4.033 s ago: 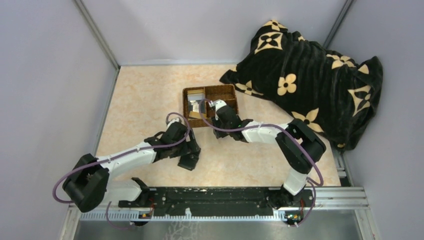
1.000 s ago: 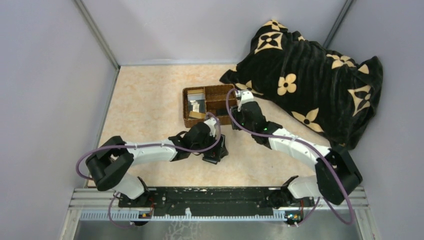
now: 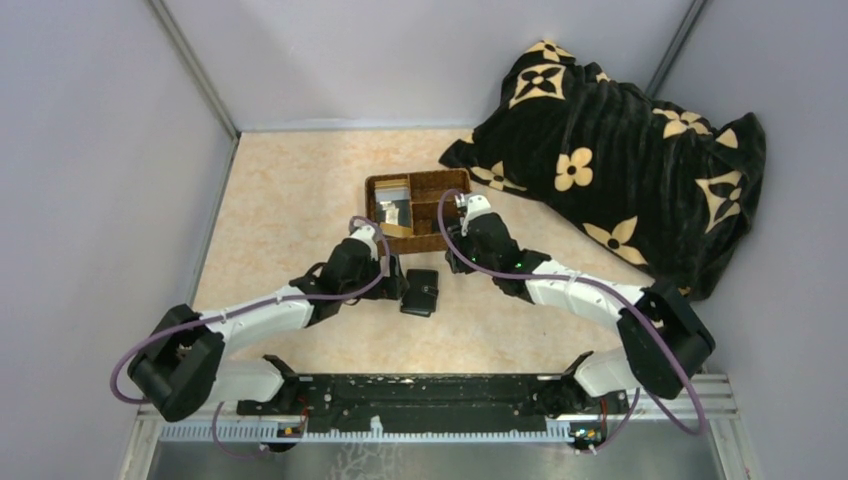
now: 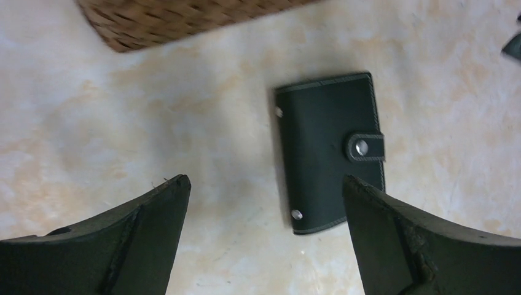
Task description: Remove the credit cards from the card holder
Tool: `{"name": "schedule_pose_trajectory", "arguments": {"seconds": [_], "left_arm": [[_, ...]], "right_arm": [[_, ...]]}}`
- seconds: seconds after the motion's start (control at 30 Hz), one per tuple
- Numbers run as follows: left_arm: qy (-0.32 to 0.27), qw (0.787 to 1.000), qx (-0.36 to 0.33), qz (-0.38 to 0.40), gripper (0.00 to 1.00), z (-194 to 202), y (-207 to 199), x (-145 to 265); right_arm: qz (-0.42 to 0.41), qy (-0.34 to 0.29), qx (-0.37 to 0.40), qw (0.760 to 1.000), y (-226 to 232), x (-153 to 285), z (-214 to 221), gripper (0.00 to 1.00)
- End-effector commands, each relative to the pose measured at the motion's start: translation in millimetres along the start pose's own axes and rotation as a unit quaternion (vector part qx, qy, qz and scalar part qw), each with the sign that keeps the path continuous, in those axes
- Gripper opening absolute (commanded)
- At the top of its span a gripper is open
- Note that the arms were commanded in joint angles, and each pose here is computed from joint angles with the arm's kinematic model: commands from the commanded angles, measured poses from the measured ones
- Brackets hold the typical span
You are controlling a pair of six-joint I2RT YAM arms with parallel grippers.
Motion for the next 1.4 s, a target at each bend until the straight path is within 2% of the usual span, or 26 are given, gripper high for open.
{"name": "schedule_pose_trajectory", "arguments": {"seconds": [0.0,0.23,0.8,1.37], "left_arm": [[-0.036,0.999,0.03,-0.013,0.98,-25.0,8.1,-9.3],[-0.046,0.998,0.04,-0.022,0.99,-50.8,13.1,-33.2],[-0.041,0.997,0.066,-0.025,0.99,-68.1,34.9,-68.6],[-0.055,0.996,0.072,-0.012,0.99,-112.7,47.5,-97.8]], "right_arm": [[0.007,-0.012,0.003,1.0,3.9,-16.4,-16.1,0.38],[0.014,-0.004,-0.003,1.0,-7.0,-35.3,-20.3,0.38],[0.033,0.011,-0.014,0.999,-29.5,-77.2,-38.0,0.38],[0.029,-0.005,-0.037,0.999,-36.4,-117.9,-68.0,0.38]]}}
Point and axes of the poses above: each gripper's point midway between its finger pads, its own x axis back along the fingers, its own y axis along the line the jaws close on, z = x × y, the point moved 1 cm from there along x, back along the fingers, and after that the axes turned 4 degrees about x, right-handed, at the moved point
